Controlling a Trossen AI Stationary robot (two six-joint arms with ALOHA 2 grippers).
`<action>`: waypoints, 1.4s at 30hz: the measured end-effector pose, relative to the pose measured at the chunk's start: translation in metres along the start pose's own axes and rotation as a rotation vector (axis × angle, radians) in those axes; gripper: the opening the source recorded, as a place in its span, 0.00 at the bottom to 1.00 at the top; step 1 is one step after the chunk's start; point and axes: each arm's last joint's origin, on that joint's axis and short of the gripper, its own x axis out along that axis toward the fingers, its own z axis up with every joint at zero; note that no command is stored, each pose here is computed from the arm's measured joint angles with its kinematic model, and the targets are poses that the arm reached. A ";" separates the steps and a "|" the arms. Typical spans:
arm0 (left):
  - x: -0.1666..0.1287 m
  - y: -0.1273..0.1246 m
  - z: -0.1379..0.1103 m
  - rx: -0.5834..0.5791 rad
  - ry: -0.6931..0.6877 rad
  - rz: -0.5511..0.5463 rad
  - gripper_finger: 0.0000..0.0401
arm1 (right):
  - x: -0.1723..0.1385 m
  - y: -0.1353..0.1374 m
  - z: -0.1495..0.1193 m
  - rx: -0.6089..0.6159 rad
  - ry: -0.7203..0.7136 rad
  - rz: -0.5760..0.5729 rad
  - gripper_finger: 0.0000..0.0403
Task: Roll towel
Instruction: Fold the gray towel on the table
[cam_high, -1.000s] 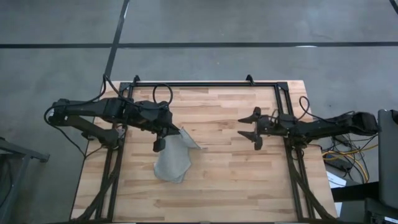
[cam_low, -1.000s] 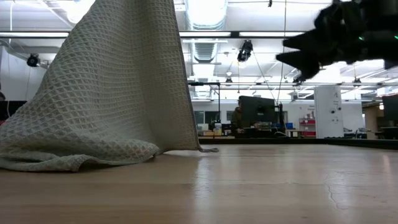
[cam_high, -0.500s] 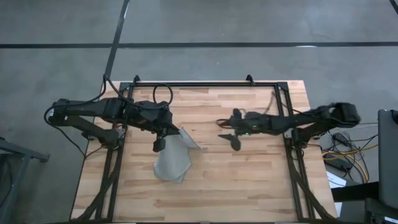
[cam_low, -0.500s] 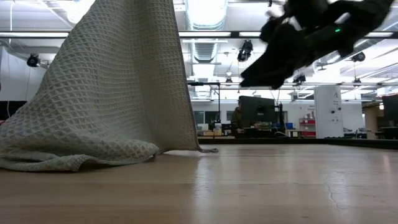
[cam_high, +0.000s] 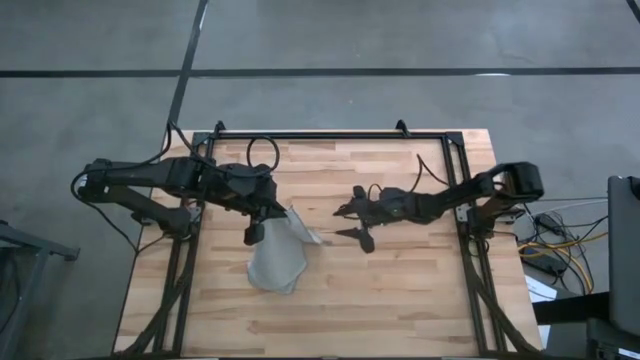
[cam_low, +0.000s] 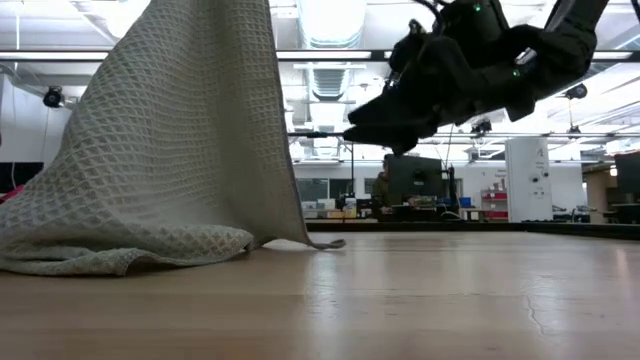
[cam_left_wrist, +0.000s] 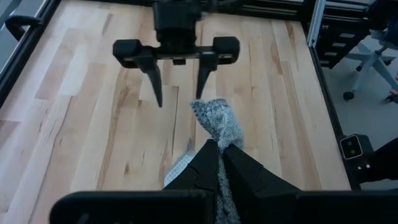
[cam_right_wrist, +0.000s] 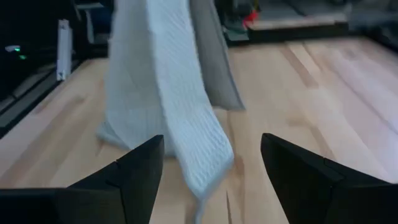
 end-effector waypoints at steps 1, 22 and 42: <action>0.000 0.000 0.000 0.000 0.000 0.000 0.04 | 0.001 0.001 -0.001 -0.017 -0.003 0.005 0.66; 0.000 0.002 0.005 0.021 -0.057 0.078 0.02 | 0.028 -0.002 -0.031 0.037 0.075 -0.003 0.66; -0.001 0.002 0.011 0.065 -0.129 0.122 0.02 | 0.032 -0.001 -0.035 0.021 0.073 -0.016 0.66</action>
